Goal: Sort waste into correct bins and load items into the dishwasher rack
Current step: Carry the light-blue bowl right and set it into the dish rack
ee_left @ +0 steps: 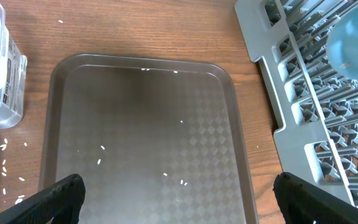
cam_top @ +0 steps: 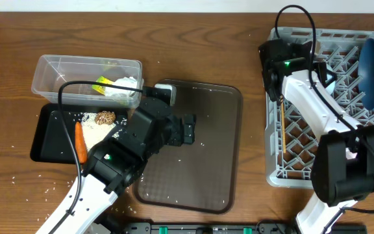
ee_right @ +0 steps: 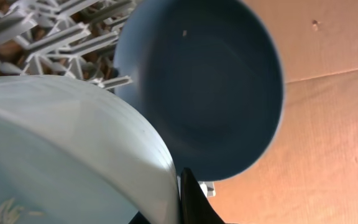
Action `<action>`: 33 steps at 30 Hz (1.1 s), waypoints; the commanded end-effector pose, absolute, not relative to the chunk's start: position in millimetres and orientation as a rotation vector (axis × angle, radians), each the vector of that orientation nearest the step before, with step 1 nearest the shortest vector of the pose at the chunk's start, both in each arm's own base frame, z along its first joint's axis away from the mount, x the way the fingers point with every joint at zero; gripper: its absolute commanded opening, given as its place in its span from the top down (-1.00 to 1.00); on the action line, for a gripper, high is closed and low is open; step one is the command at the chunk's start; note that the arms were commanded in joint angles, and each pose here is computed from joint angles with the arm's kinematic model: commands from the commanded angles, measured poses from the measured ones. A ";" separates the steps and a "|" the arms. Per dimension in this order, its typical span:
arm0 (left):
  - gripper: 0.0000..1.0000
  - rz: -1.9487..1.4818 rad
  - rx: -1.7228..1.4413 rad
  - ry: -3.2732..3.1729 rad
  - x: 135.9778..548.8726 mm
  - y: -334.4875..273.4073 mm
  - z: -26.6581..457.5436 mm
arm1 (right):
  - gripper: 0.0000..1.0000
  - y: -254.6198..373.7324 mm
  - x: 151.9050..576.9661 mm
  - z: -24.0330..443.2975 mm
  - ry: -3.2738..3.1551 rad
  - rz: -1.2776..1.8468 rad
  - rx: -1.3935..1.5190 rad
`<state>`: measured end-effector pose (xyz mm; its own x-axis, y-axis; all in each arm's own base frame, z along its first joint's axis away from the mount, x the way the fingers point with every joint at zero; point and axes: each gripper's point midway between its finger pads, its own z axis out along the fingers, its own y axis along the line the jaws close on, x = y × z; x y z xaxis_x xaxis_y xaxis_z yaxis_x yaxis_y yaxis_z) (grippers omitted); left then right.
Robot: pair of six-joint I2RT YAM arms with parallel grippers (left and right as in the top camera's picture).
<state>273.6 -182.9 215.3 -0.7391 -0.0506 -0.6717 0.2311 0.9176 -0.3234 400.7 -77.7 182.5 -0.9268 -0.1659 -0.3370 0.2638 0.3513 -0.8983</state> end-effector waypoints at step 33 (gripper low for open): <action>-0.96 -0.468 0.144 2.390 278.9 -184.0 203.0 | -0.98 38.1 389.7 109.0 2.667 -1.041 -0.287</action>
